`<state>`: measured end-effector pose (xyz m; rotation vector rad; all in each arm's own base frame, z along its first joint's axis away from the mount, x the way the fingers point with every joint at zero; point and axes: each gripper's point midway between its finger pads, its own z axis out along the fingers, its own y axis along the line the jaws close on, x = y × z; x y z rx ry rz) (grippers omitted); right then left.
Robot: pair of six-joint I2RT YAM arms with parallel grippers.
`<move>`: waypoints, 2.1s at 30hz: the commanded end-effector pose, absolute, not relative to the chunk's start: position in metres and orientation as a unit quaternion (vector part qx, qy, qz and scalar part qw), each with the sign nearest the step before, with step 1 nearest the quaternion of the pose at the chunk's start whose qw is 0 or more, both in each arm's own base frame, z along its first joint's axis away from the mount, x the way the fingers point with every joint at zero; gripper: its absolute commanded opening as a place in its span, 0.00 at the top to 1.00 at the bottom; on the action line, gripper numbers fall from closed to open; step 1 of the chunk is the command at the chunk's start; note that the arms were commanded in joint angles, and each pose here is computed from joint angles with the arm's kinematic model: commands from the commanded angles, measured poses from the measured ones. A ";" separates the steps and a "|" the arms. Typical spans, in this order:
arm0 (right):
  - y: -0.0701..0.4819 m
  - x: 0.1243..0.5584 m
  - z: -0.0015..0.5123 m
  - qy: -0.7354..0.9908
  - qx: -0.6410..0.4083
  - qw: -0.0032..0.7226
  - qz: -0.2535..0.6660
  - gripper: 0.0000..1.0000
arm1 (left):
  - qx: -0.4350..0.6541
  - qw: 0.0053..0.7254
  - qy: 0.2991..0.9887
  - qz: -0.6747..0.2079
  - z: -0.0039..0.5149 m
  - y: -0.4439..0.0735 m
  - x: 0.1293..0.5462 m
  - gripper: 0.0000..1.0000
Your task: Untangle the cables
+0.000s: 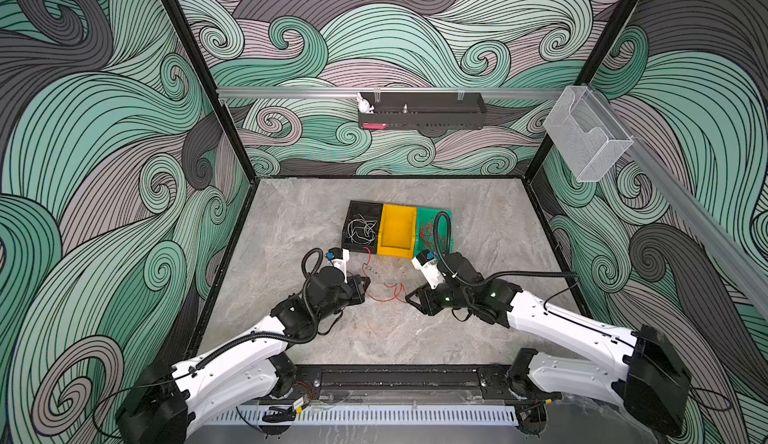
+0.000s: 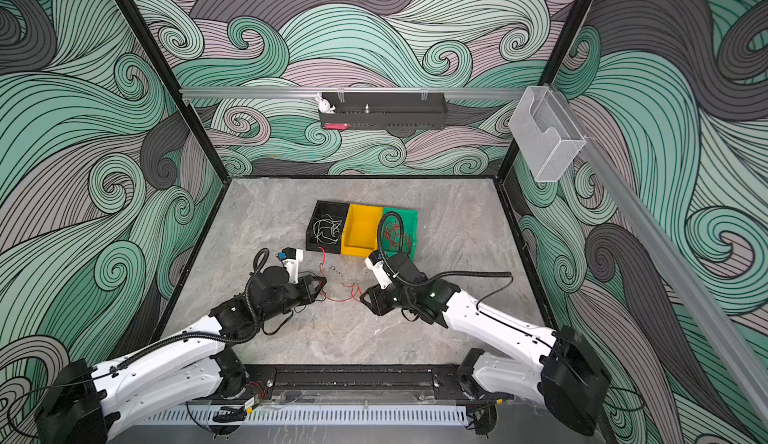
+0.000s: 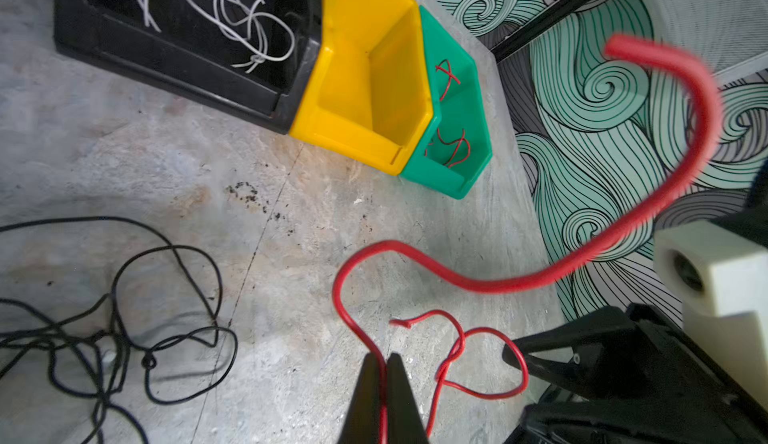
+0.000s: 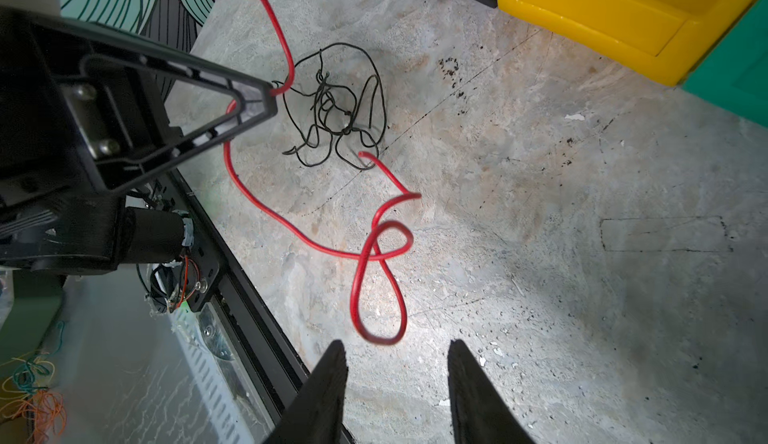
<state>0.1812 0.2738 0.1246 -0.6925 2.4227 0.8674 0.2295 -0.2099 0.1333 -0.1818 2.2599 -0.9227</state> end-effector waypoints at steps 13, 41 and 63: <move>0.291 0.192 0.133 0.847 -0.273 0.289 0.354 0.59 | -0.190 0.338 0.834 -0.393 0.158 -0.196 0.233 1.00; 0.272 0.229 0.126 0.870 -0.268 0.342 0.233 0.92 | -0.194 0.347 0.821 -0.409 0.175 -0.196 0.235 1.00; 0.248 0.210 0.106 0.878 -0.329 0.310 0.156 0.92 | -0.195 0.414 0.812 -0.363 0.191 -0.158 0.232 1.00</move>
